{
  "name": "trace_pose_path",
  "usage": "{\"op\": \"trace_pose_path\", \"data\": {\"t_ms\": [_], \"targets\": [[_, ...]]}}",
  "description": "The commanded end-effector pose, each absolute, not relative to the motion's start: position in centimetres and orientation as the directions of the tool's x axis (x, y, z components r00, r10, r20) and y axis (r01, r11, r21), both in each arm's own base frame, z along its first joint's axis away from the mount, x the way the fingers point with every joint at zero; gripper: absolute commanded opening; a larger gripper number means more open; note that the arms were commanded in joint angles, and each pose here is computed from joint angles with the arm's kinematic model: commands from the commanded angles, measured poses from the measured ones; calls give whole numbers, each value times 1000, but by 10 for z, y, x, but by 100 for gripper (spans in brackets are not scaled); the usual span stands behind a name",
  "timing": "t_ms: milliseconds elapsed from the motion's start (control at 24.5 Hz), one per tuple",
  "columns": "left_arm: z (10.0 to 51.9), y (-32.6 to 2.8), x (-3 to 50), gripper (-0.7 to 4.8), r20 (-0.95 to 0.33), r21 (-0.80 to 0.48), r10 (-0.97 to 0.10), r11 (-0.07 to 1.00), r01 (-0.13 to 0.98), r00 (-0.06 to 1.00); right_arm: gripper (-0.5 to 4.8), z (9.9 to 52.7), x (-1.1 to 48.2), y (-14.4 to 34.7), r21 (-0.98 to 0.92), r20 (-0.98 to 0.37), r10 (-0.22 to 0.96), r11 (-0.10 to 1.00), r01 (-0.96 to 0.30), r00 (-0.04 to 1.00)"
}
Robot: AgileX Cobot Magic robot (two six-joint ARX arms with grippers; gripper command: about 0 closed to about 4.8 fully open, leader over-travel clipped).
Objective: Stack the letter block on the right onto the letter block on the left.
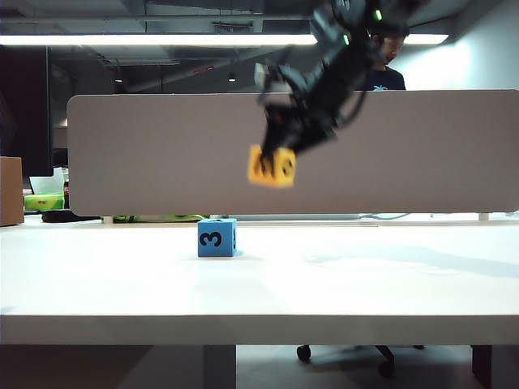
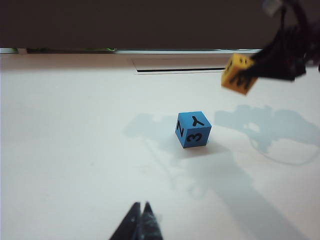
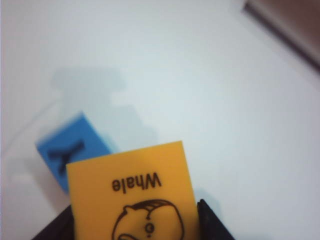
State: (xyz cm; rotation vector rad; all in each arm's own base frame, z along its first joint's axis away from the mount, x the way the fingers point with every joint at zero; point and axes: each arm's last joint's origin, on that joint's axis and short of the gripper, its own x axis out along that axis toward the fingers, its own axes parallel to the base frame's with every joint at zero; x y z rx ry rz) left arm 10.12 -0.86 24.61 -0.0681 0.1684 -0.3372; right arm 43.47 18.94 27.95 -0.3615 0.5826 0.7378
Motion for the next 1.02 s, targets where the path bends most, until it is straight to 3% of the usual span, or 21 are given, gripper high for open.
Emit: {"op": "trace_pose_path", "data": {"t_ms": [41, 408, 693, 1020], "targets": [[248, -9, 101, -5, -141, -89, -336, 941, 326, 931, 296, 296, 428, 209, -110, -573, 558, 674, -731, 600], [248, -9, 101, -5, -141, -89, -336, 941, 327, 931, 296, 268, 431, 274, -201, -593, 501, 666, -718, 630], [248, -9, 101, -5, -141, -89, -336, 941, 326, 931, 296, 251, 434, 272, -193, -661, 450, 672, -715, 601], [248, -9, 101, -5, -141, -89, -336, 941, 326, 931, 307, 249, 434, 269, -156, -679, 472, 655, -739, 562]]}}
